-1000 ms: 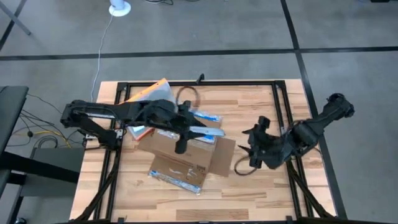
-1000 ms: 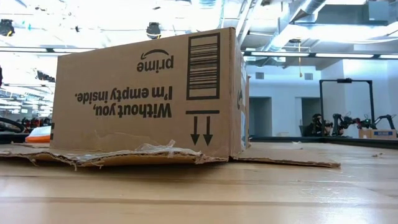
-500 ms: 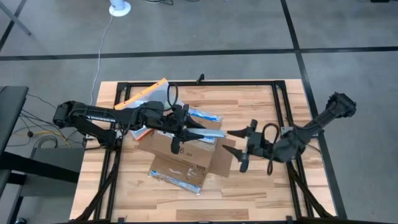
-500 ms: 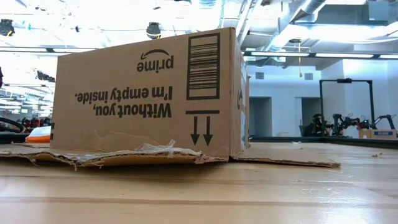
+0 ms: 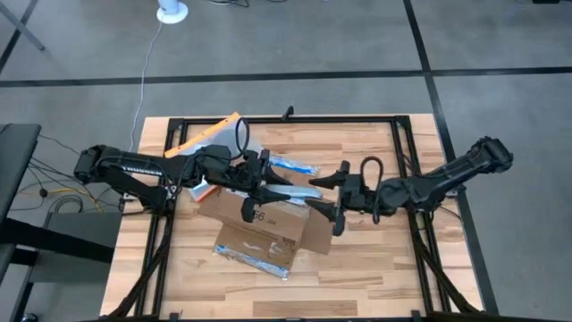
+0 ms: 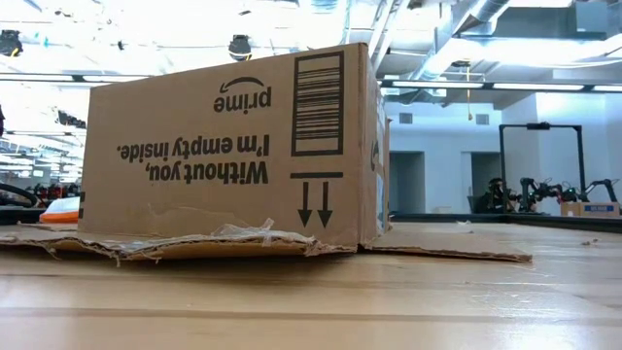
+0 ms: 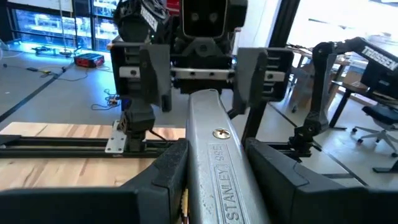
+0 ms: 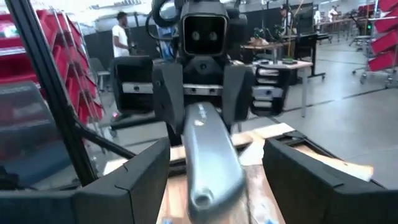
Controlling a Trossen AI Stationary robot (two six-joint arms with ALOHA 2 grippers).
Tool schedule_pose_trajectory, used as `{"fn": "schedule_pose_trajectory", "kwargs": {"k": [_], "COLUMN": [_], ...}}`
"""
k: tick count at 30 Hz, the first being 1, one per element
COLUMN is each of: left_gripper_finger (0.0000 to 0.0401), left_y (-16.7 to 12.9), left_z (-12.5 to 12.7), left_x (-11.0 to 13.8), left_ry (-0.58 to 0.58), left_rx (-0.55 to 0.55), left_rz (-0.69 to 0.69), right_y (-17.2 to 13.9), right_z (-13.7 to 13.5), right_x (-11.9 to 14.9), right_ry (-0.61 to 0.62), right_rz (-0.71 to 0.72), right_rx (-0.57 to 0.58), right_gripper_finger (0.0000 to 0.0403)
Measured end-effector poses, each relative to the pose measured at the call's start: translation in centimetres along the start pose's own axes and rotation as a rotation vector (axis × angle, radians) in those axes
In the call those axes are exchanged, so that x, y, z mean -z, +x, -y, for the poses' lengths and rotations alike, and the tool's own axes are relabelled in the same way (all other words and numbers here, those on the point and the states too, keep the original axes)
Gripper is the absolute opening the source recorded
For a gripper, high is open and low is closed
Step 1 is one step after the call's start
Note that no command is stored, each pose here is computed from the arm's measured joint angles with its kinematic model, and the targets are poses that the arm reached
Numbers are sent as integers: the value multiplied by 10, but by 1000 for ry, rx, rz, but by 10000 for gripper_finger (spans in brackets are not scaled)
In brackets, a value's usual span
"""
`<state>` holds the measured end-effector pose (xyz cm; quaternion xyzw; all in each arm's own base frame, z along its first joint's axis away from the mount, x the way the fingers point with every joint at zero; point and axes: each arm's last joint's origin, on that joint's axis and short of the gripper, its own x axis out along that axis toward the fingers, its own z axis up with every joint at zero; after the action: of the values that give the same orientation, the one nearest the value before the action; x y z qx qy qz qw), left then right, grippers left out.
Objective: Unpack boxes
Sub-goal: Break down the box using the silver cutter until it is completely flat
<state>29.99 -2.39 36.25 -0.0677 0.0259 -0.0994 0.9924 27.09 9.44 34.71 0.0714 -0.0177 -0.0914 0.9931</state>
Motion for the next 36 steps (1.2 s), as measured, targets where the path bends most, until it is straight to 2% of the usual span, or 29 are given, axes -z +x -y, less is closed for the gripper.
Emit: {"fn": "schedule_pose_trajectory", "kwargs": {"k": [5, 20, 27, 34, 36], "left_gripper_finger": [119, 119, 119, 119, 119], "left_y": [0, 0, 0, 0, 0], "left_z": [0, 0, 0, 0, 0], "left_x": [0, 0, 0, 0, -1], "left_ry": [4, 3, 3, 4, 4], "left_rx": [1, 21, 20, 18, 16], "left_rz": [3, -7, -6, -4, -1], "right_y": [15, 26, 28, 32, 32], "right_z": [0, 9, 10, 11, 12], "right_x": [11, 10, 11, 15, 13], "right_ry": [-7, 6, 4, 9, 14], "right_rz": [-1, 23, 19, 14, 26], "right_rx": [-10, -83, -88, -91, -90], "right_gripper_finger": [237, 228, 190, 110, 103]}}
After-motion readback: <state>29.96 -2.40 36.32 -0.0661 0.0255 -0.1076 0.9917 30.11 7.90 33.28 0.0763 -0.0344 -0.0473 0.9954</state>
